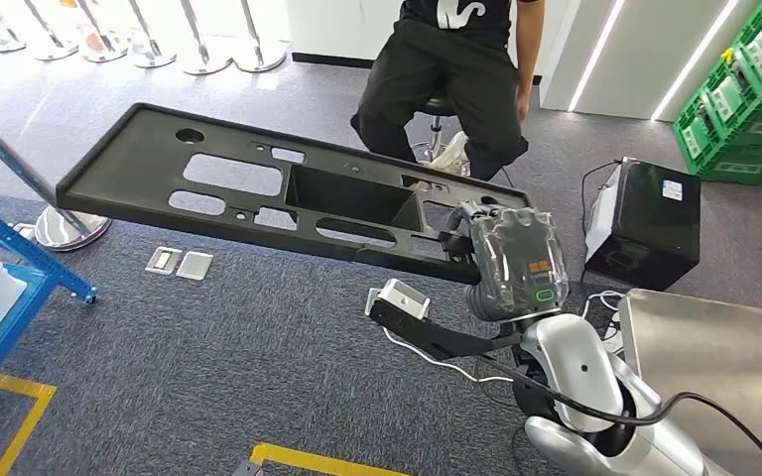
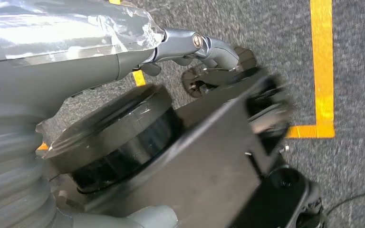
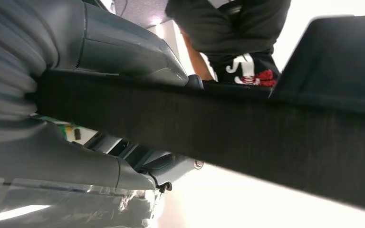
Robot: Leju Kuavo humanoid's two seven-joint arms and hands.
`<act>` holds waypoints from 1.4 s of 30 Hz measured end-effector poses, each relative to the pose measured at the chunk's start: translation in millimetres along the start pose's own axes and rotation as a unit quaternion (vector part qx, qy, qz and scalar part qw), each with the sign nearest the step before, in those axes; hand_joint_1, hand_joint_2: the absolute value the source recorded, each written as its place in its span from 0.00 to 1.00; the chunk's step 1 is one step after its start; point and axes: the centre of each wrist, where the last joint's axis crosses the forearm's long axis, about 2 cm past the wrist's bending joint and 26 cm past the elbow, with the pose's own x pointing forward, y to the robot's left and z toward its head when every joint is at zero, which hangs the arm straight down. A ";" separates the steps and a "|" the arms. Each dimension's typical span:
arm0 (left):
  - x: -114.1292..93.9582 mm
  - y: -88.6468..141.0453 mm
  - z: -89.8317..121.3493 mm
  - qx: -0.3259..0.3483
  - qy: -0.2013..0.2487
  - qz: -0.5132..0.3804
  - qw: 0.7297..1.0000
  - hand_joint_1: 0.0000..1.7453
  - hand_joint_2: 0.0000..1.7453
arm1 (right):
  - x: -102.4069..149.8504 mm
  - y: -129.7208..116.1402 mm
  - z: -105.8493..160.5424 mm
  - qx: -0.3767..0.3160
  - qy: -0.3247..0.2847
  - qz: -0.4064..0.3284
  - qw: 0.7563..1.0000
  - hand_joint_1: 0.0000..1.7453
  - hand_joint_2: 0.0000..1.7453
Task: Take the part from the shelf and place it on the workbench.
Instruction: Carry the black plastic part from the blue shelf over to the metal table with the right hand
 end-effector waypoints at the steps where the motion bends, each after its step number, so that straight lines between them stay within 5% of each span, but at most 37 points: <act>1: -0.8 -0.2 0.1 -0.001 0.001 -0.001 1.000 0.00 1.00 | 0.1 0.3 0.4 0.002 0.000 -0.001 1.000 1.00 1.00; 42: 0.6 -0.2 -0.2 -0.001 -0.001 0.008 1.000 0.00 1.00 | 1.8 -5.2 -6.0 -0.014 -0.005 -0.015 1.000 1.00 1.00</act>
